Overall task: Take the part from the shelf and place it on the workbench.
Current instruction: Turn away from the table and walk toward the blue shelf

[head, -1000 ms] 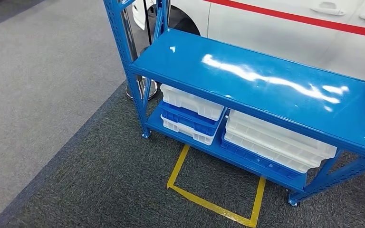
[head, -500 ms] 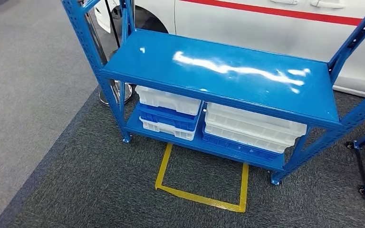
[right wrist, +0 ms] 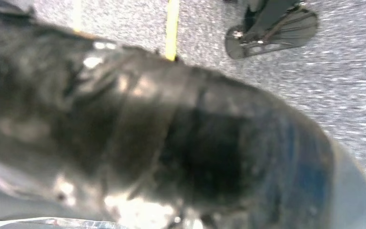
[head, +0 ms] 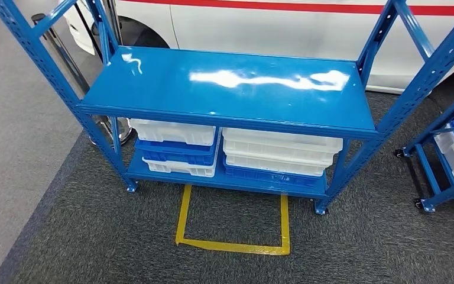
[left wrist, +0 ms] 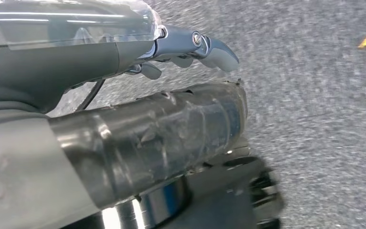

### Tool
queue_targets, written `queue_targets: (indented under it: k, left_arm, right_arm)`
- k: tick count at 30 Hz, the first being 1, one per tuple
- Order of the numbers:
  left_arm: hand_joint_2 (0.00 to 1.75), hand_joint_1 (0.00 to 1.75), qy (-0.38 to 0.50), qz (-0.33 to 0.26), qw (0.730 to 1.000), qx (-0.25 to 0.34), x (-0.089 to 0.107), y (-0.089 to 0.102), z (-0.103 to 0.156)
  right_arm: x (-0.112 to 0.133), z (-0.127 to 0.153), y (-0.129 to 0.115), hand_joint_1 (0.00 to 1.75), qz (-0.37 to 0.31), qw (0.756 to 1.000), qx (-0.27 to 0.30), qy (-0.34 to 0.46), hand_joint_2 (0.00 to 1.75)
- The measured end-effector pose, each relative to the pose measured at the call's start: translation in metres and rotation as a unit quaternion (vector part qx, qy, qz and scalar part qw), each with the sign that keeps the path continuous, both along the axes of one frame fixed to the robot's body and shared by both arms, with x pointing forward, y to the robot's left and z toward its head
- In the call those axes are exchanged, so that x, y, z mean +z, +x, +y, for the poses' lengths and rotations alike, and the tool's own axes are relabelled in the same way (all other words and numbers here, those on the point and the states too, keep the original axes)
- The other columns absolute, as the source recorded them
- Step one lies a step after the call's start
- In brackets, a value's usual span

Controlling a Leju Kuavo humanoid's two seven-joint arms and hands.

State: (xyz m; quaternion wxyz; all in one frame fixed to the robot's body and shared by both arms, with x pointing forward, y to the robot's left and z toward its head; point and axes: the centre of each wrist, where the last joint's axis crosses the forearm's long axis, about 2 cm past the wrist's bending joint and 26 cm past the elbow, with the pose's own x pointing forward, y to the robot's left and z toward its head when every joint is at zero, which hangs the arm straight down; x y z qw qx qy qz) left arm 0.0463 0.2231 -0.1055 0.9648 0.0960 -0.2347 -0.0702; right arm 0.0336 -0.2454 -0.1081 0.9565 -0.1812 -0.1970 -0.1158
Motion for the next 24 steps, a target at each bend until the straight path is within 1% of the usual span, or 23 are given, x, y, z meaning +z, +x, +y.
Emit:
queue_targets:
  k: [3,7,11,15,21,24]
  left_arm:
    - [0.00,0.00,0.001,-0.002,1.000,-0.004,0.0004,0.0033,-0.0001]
    - [1.75,0.00,0.001,-0.001,1.000,-0.008,0.0003,0.0020,-0.0003]
    - [1.75,0.00,0.000,0.000,1.000,-0.014,0.0001,0.0006,-0.0003]
    - [1.75,0.00,0.000,-0.005,1.000,-0.021,0.0002,0.0015,-0.0006]
    - [1.75,0.00,0.004,-0.009,1.000,-0.024,0.0006,0.0036,-0.0006]
    - [1.75,0.00,0.004,-0.005,1.000,-0.025,-0.0001,-0.0007,0.0002]
  right_arm:
    - [-0.0001,0.0010,-0.0016,0.00,0.018,1.000,-0.003,0.009,0.00]
    - [-0.0001,0.0011,-0.0007,0.00,0.039,0.999,-0.006,0.015,0.00]
    - [0.0001,0.0013,0.0009,0.00,0.054,0.998,-0.008,0.019,0.00]
    - [0.0001,0.0016,0.0011,0.00,0.065,0.998,-0.005,0.021,1.75]
    - [0.0002,0.0022,0.0020,0.00,0.064,0.998,0.004,0.028,1.75]
    - [0.0001,0.0017,0.0032,0.00,0.060,0.998,0.007,0.033,1.75]
